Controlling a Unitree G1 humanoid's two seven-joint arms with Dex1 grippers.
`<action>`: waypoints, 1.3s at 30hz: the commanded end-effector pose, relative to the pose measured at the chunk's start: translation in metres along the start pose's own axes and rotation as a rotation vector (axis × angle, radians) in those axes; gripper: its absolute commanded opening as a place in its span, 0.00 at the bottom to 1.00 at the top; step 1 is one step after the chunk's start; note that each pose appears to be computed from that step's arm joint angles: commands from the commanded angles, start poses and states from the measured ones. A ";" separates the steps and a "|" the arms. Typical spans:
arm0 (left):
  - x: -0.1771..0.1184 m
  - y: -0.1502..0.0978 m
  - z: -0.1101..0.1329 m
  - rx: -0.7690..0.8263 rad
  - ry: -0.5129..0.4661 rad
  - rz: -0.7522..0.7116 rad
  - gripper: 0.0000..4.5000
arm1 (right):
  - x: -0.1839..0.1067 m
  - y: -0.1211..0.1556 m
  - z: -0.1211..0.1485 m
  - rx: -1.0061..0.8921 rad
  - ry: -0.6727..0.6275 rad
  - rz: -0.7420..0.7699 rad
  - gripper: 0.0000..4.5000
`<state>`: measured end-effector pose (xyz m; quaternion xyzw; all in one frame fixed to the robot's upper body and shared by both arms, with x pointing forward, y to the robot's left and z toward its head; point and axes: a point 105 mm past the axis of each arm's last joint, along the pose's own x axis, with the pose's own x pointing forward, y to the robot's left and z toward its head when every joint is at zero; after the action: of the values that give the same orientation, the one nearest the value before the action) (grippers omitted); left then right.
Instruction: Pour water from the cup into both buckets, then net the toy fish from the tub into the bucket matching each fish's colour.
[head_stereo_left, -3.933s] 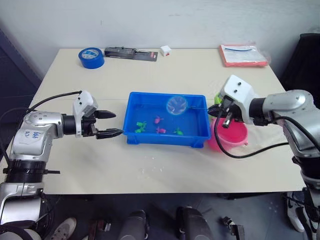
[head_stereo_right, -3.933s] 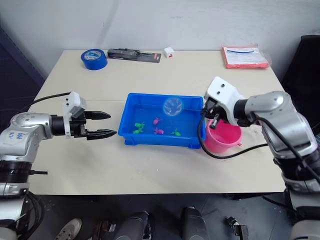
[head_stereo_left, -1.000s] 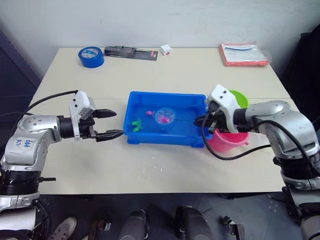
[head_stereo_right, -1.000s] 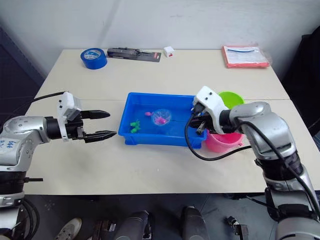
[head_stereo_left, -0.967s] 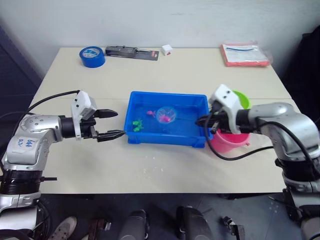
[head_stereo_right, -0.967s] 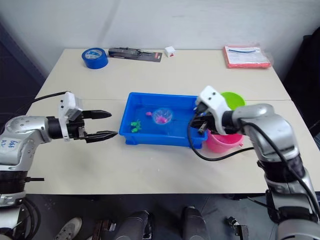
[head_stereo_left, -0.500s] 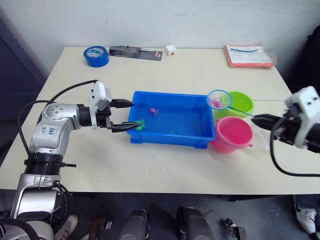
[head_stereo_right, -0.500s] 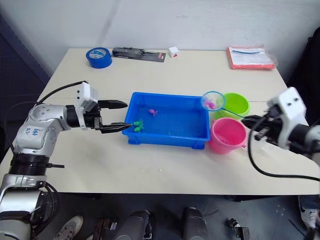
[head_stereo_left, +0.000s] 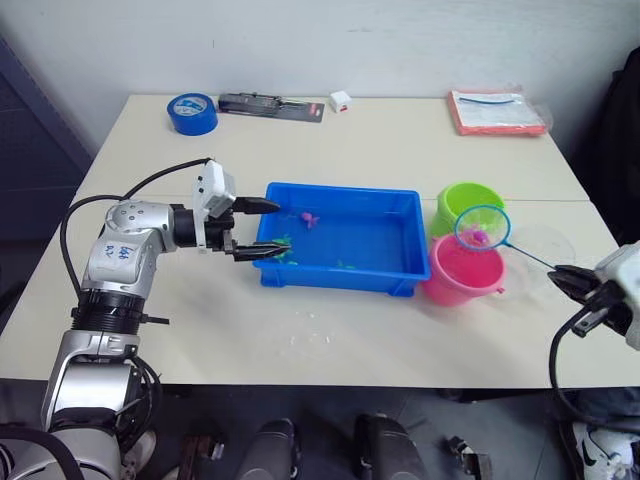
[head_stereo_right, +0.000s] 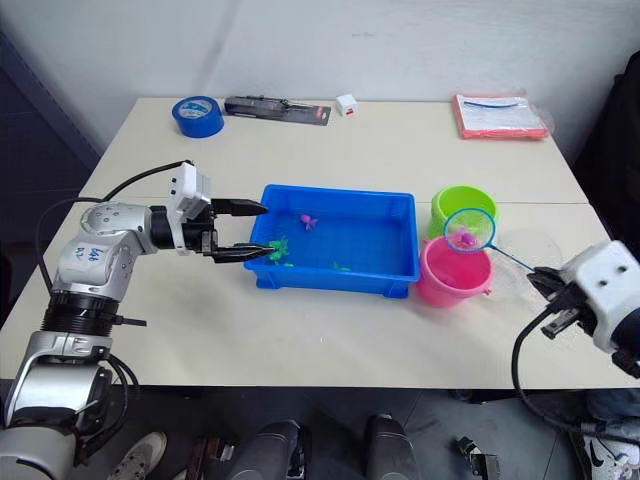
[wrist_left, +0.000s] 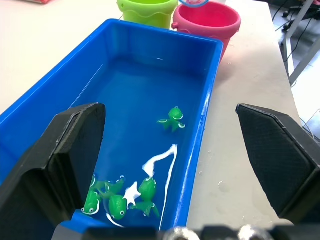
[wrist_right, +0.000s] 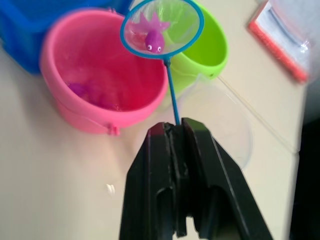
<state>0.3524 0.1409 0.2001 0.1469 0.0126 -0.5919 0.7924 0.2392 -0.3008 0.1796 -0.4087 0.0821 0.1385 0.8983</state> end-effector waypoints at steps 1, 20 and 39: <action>-0.003 0.002 0.007 0.028 -0.008 0.003 1.00 | -0.003 -0.008 -0.001 -0.205 -0.035 -0.134 0.18; -0.006 -0.005 0.011 0.023 -0.025 -0.041 1.00 | -0.025 0.009 -0.016 -0.946 -0.208 -0.356 0.18; -0.008 -0.006 0.009 0.017 -0.019 -0.036 1.00 | -0.016 0.004 0.019 -1.111 -0.382 -0.500 0.18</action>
<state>0.3459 0.1445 0.1978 0.1358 0.0230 -0.6063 0.7832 0.2192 -0.2982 0.1736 -0.7995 -0.2282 0.0255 0.5550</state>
